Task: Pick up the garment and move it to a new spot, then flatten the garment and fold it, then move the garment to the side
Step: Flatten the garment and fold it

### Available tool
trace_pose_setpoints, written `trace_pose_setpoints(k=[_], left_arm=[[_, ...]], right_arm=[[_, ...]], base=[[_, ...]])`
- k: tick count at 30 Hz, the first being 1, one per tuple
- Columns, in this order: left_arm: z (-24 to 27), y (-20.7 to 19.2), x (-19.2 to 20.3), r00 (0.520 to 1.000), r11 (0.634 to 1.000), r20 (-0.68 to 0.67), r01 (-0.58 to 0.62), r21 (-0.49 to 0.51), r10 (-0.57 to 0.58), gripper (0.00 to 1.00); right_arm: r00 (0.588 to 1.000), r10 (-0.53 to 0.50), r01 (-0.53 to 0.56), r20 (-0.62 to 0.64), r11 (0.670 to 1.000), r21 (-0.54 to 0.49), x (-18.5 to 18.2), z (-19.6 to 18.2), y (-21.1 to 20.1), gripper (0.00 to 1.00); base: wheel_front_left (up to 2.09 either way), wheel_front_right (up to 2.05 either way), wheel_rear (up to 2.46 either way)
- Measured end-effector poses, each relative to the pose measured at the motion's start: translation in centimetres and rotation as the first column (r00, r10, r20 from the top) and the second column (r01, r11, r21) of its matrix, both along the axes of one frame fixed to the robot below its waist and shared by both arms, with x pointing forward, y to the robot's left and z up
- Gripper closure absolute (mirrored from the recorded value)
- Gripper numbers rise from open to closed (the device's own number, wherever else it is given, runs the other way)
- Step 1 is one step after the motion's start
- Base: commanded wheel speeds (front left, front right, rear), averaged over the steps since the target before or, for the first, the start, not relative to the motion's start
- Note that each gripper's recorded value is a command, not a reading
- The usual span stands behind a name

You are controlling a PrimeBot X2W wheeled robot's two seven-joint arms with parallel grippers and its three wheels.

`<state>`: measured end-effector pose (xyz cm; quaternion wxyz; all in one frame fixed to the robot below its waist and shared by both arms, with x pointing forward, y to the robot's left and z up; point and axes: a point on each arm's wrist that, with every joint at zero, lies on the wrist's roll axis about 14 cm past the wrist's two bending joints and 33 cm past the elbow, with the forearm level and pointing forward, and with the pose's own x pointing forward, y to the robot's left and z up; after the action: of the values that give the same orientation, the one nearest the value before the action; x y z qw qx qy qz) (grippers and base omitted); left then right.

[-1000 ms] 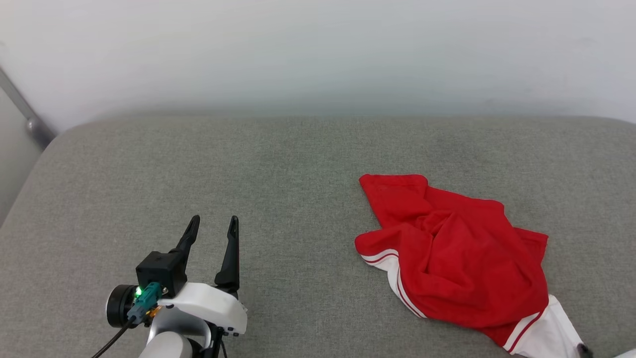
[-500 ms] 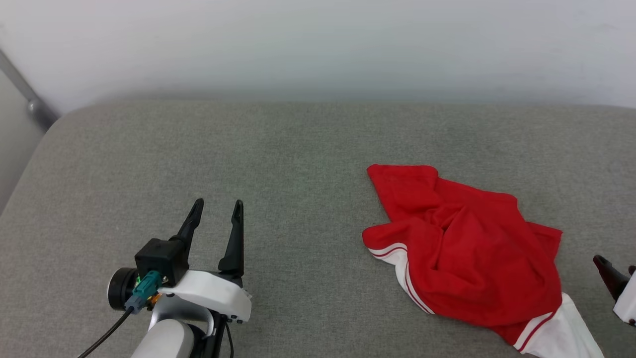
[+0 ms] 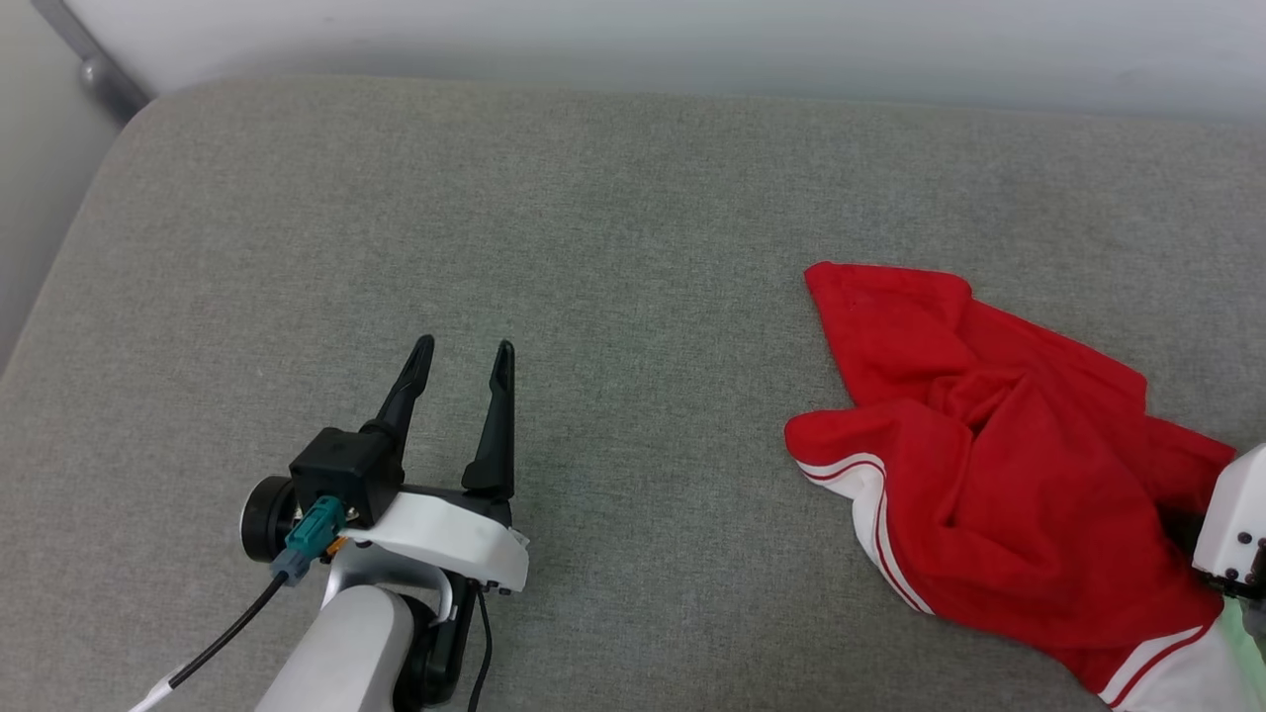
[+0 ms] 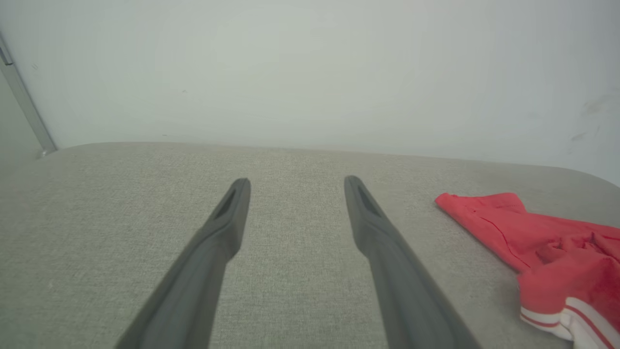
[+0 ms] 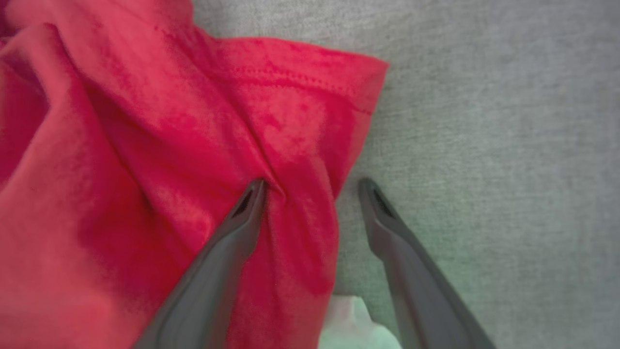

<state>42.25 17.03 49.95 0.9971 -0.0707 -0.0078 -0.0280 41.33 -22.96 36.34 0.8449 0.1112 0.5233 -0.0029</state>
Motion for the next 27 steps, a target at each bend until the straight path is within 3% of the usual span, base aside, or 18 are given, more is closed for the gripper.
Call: trace_pose_setpoints(k=[1, 2, 3, 4, 5, 9, 12, 19, 27], left_arm=[[-0.2, 0.1, 0.0, 1.000, 1.000, -0.005, -0.004, 0.001, 0.004, 0.00], [-0.3, 0.2, 0.0, 1.000, 1.000, -0.007, -0.007, 0.001, 0.007, 0.00], [-0.3, 0.2, 0.0, 1.000, 1.000, -0.007, -0.007, 0.001, 0.007, 0.00], [-0.5, 0.3, 0.0, 1.000, 1.000, -0.011, -0.009, 0.001, 0.009, 0.00], [-0.6, 0.3, 0.1, 1.000, 1.000, -0.012, -0.009, 0.002, 0.009, 0.00], [-0.5, 0.2, 0.3, 1.000, 1.000, -0.007, -0.006, 0.000, 0.006, 0.00], [-0.4, -0.1, 0.4, 1.000, 1.000, -0.004, 0.002, -0.005, -0.002, 0.00], [-0.5, -0.8, 0.8, 1.000, 1.000, -0.002, 0.021, -0.013, -0.021, 0.00], [-1.4, -0.5, 1.5, 1.000, 1.000, -0.020, 0.010, -0.018, -0.011, 0.00]], right_arm=[[1.000, 0.003, -0.003, -0.015, 1.000, 0.003, 0.0, -0.2, 0.2, 0.00], [1.000, 0.004, -0.004, -0.024, 1.000, 0.008, 0.0, -0.3, 0.3, 0.13], [1.000, 0.004, -0.004, -0.024, 1.000, 0.008, 0.0, -0.3, 0.3, 0.60], [1.000, 0.009, -0.008, -0.028, 1.000, 0.009, 0.1, -0.3, 0.5, 0.93], [1.000, 0.016, -0.016, -0.022, 1.000, 0.007, 0.3, -0.2, 0.6, 1.00], [0.988, 0.103, -0.101, 0.113, 0.995, -0.022, 2.8, 2.1, 2.8, 1.00], [0.944, 0.177, -0.158, 0.278, 0.983, -0.091, 6.3, 5.9, 3.8, 1.00], [0.789, 0.313, -0.276, 0.529, 0.949, -0.150, 12.5, 13.0, 9.4, 1.00], [0.623, 0.395, -0.401, 0.676, 0.903, -0.158, 17.7, 16.2, 17.2, 1.00]], base=[[0.00, 0.00, 0.00], [0.00, 0.00, 0.00], [0.00, 0.00, 0.00], [0.00, 0.00, 0.00], [0.00, 0.00, 0.00], [0.00, 0.00, 0.00], [0.00, 0.00, 0.00], [0.00, 0.00, 0.00], [0.00, 0.00, 0.00]])
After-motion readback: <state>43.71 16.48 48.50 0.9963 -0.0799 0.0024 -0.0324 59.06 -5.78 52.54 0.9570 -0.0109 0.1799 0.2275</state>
